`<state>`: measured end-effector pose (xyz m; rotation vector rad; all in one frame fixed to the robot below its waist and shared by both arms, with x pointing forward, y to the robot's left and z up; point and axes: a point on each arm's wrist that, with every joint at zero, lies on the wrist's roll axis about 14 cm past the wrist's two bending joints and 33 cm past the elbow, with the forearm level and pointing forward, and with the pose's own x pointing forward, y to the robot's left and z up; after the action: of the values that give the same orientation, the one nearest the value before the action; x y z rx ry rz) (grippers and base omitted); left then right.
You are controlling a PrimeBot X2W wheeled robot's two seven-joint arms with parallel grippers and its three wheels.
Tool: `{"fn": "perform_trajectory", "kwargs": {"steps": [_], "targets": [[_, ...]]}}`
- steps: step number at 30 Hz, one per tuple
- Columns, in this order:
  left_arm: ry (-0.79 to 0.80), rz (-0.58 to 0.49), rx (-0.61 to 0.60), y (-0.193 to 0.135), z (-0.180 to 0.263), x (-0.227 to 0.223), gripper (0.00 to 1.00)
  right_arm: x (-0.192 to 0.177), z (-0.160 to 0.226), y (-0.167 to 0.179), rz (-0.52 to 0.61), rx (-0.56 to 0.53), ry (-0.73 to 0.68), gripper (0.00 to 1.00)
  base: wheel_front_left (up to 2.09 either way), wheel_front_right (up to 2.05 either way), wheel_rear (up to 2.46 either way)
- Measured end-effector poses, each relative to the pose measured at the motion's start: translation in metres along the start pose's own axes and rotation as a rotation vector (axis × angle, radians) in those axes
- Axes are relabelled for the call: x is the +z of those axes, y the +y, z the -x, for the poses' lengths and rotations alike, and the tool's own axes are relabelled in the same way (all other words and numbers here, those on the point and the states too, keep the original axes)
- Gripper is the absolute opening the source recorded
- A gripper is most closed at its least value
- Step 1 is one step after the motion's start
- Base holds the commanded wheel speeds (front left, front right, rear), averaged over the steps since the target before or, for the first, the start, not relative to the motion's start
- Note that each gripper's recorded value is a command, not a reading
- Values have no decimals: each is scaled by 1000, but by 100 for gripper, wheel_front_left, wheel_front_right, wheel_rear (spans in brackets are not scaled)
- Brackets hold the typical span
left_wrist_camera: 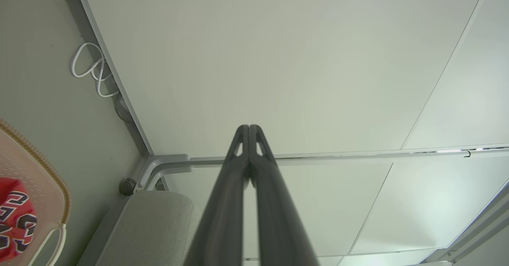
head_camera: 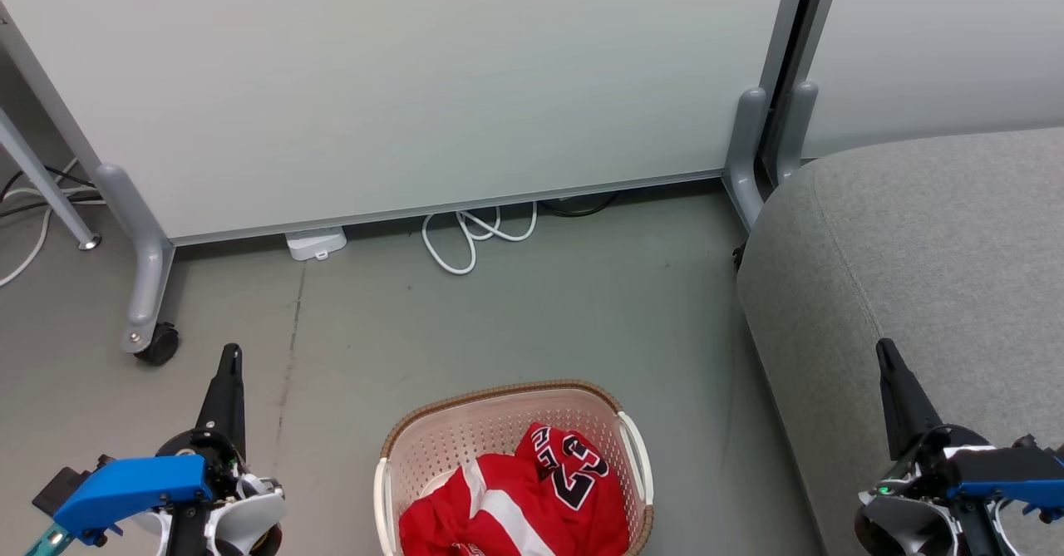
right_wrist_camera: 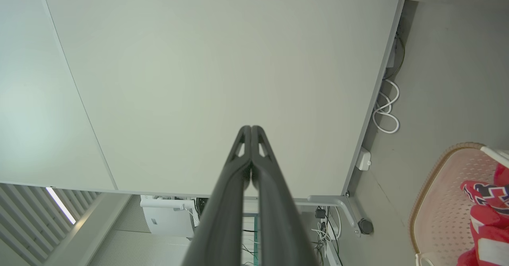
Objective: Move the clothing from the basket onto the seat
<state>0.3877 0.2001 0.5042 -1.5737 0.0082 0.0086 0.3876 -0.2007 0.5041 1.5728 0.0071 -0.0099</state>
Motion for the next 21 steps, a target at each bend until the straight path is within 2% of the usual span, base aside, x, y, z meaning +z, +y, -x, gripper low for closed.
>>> {"fn": "perform_trajectory", "kwargs": {"steps": [20,21], "targets": [[0,0,0,0,0,0,0,0,0,0,0,0,0,0,0,0,0],[-1,1,6,2,1,0,100,0,1,-2,0,-6,0,100,0,0,0]]}}
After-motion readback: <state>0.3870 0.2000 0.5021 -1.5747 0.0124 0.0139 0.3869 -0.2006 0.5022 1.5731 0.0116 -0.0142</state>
